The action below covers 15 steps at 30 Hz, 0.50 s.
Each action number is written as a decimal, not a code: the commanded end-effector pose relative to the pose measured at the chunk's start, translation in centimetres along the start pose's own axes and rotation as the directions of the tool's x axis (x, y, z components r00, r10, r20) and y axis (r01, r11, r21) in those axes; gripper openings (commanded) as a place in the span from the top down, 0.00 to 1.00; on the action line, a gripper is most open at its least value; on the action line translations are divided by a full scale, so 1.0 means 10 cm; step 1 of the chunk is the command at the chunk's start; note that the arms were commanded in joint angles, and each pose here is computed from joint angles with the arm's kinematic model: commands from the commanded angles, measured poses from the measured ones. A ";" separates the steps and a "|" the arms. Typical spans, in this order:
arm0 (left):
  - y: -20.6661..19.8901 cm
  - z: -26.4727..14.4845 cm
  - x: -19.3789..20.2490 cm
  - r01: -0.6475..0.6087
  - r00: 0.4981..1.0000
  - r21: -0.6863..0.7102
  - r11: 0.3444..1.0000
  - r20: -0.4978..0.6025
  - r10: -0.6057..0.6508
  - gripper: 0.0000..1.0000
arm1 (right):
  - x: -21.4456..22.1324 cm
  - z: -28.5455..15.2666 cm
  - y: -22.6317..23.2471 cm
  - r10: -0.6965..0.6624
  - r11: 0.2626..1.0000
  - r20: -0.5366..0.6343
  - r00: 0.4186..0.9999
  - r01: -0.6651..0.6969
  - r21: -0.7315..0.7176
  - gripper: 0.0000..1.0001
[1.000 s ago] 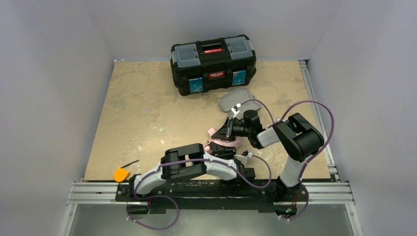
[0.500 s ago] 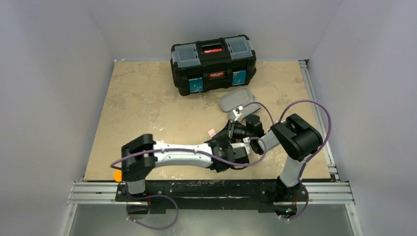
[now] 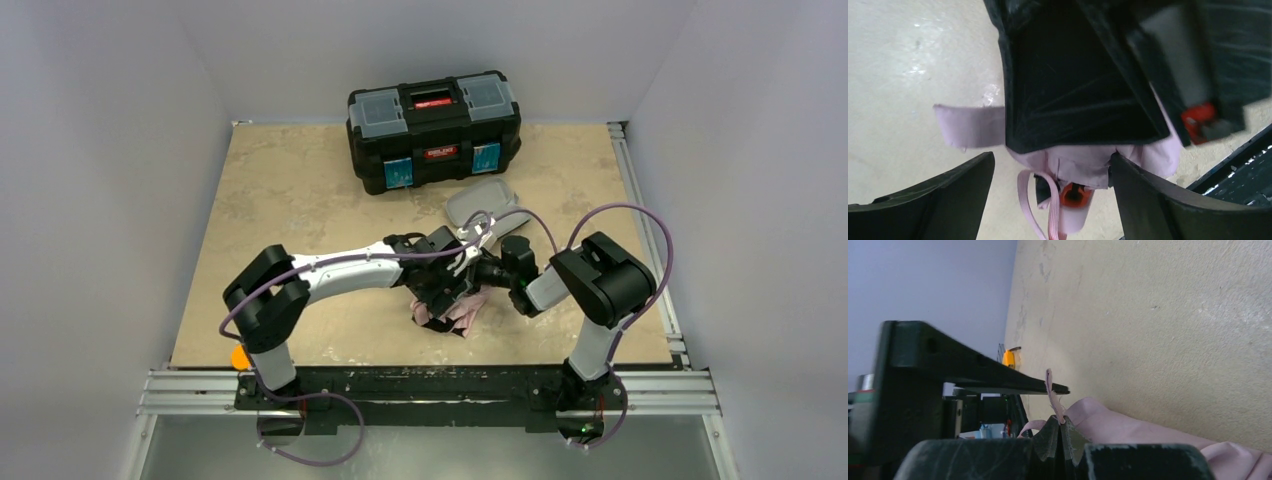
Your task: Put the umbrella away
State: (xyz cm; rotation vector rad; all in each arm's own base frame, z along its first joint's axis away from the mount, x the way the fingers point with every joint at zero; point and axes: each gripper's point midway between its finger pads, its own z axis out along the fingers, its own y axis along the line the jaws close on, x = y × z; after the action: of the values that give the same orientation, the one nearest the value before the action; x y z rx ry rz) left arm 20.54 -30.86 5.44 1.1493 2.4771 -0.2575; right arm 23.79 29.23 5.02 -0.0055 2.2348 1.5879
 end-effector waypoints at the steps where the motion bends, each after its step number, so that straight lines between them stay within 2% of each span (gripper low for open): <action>1: -0.20 0.24 -0.14 0.021 0.999 0.168 0.985 0.041 -0.029 0.17 | 0.53 -0.18 -0.71 0.171 0.951 -0.085 0.982 -0.141 0.273 1.00; 3: -0.22 0.33 -0.10 0.028 0.999 0.188 0.982 0.025 -0.033 0.24 | 0.52 -0.18 -0.70 0.170 0.952 -0.087 0.982 -0.141 0.270 1.00; 5: -0.24 0.39 -0.05 0.030 0.999 0.201 0.979 0.008 -0.033 0.37 | 0.52 -0.17 -0.69 0.171 0.953 -0.087 0.981 -0.143 0.267 1.00; 8: -0.24 0.45 0.03 0.039 0.999 0.192 0.981 -0.003 -0.039 0.71 | 0.50 -0.16 -0.66 0.172 0.955 -0.086 0.981 -0.145 0.259 1.00; 9: -0.22 0.46 0.06 0.044 0.999 0.179 0.983 -0.002 -0.044 0.91 | 0.49 -0.16 -0.64 0.173 0.956 -0.086 0.981 -0.146 0.253 1.00; 10: -0.20 0.45 0.07 0.047 0.999 0.165 0.985 0.002 -0.048 1.00 | 0.47 -0.15 -0.60 0.170 0.959 -0.085 0.982 -0.145 0.245 1.00; 15: -0.10 0.33 0.09 0.014 0.999 0.027 1.000 0.037 -0.015 1.00 | 0.33 -0.11 -0.38 0.145 0.971 -0.091 0.985 -0.124 0.205 1.00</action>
State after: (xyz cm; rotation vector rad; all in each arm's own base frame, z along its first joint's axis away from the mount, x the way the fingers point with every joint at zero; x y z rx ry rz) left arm 19.89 -31.53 3.21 1.1085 2.5497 -0.4480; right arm 22.65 28.77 5.31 0.0153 2.2857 1.6424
